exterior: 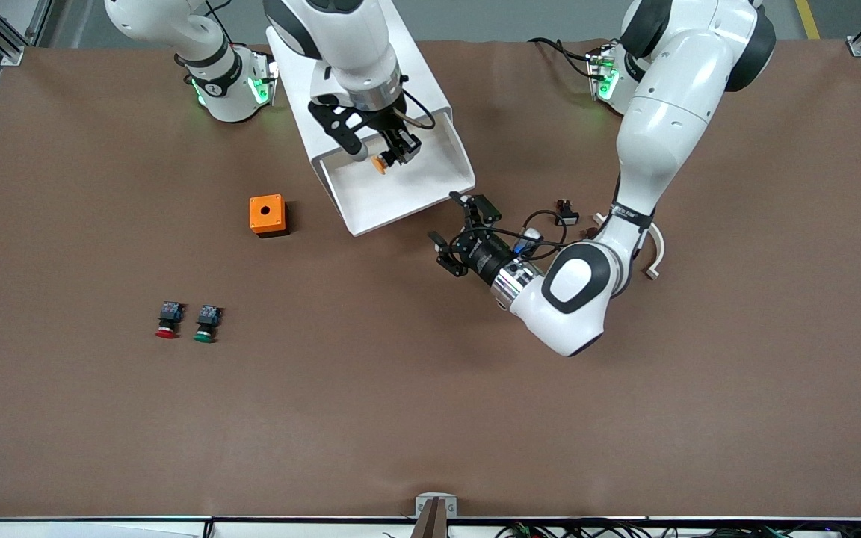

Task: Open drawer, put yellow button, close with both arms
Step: 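Carry the yellow button into the open drawer with the right gripper, then open the right gripper to release the button in the drawer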

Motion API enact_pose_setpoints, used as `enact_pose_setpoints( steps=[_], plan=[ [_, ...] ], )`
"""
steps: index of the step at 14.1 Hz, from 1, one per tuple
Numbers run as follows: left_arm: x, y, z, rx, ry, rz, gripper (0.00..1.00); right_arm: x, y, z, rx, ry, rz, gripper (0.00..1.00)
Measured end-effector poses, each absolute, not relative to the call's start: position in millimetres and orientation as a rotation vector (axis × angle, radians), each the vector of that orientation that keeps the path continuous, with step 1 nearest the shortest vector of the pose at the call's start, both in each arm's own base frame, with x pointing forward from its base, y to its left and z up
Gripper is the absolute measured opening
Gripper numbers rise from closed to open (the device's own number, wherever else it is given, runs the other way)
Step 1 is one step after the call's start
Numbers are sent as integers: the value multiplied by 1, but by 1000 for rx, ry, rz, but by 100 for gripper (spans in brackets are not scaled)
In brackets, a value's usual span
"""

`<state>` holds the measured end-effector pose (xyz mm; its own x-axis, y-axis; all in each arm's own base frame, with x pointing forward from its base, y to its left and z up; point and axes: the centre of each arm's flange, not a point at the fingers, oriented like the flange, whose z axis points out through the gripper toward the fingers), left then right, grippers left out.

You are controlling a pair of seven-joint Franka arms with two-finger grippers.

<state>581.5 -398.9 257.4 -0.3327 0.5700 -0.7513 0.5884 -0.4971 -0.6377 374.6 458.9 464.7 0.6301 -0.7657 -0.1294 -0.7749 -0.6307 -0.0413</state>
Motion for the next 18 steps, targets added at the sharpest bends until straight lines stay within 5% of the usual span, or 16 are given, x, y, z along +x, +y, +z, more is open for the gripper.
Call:
enact_pose_setpoints(
  steps=[13,18],
  plan=[
    [611,-371,378,2516,840,-1098,100,365,494,410,-2724,1399,133,41],
    [609,-367,416,2689,713,-843,100,370,495,415,-2704,1395,116,85]
  ],
)
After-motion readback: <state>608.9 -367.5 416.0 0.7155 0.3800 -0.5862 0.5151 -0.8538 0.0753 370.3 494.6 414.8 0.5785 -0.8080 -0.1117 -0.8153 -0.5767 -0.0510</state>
